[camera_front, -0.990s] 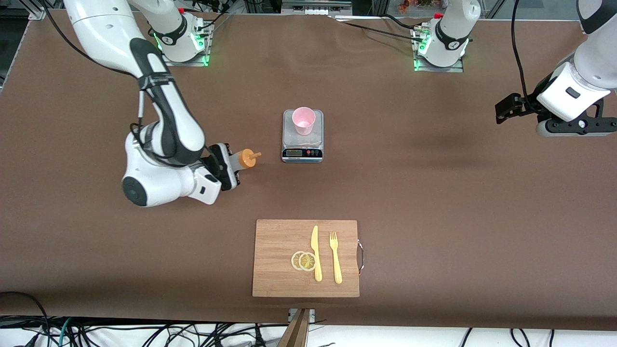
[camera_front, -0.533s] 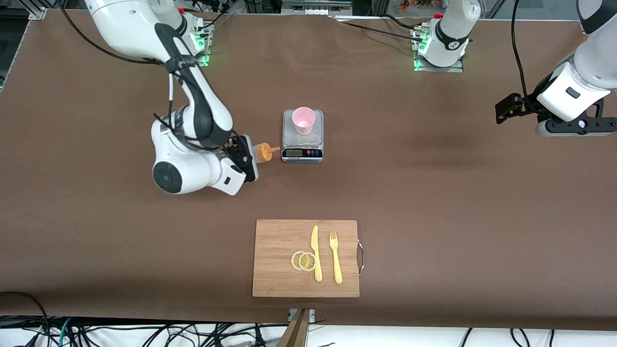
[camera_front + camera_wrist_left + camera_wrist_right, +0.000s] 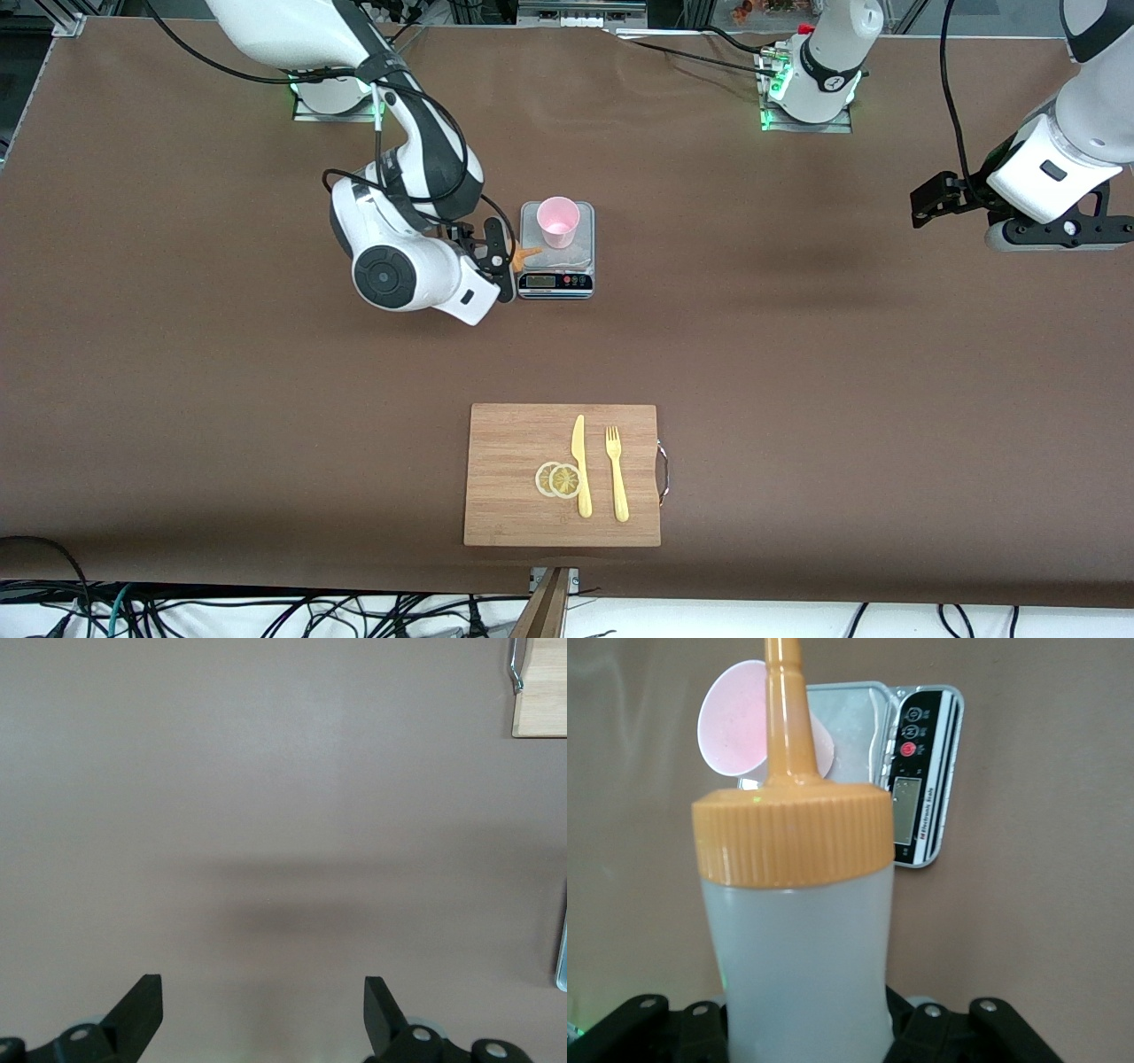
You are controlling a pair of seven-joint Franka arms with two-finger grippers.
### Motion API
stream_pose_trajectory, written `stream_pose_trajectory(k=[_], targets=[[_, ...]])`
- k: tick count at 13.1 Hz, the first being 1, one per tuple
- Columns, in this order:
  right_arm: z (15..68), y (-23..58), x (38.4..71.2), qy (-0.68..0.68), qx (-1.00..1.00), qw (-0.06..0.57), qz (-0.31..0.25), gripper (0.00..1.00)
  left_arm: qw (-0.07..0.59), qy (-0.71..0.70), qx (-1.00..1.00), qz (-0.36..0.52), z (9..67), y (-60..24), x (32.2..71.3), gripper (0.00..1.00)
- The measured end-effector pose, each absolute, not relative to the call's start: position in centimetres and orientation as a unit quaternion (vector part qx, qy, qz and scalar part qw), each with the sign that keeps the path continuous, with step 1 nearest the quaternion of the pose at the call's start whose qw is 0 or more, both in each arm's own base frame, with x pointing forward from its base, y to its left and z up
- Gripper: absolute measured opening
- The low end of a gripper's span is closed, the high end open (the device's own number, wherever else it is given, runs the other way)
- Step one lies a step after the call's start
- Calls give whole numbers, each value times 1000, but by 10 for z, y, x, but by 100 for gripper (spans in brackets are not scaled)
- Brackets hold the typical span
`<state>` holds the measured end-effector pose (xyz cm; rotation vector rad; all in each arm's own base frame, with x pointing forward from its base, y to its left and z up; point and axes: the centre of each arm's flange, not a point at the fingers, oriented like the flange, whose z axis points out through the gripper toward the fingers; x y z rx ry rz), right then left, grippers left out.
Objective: Add sauce to pink cup with both arms
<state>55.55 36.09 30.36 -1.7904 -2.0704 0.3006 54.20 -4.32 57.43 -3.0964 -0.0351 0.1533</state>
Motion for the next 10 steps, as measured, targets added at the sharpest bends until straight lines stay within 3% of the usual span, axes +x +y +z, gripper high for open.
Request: stream_pose_trajectory(k=[10], targets=[[292, 377, 523, -738, -642, 135, 158, 31, 21, -12, -998, 55, 572, -43, 541, 100]])
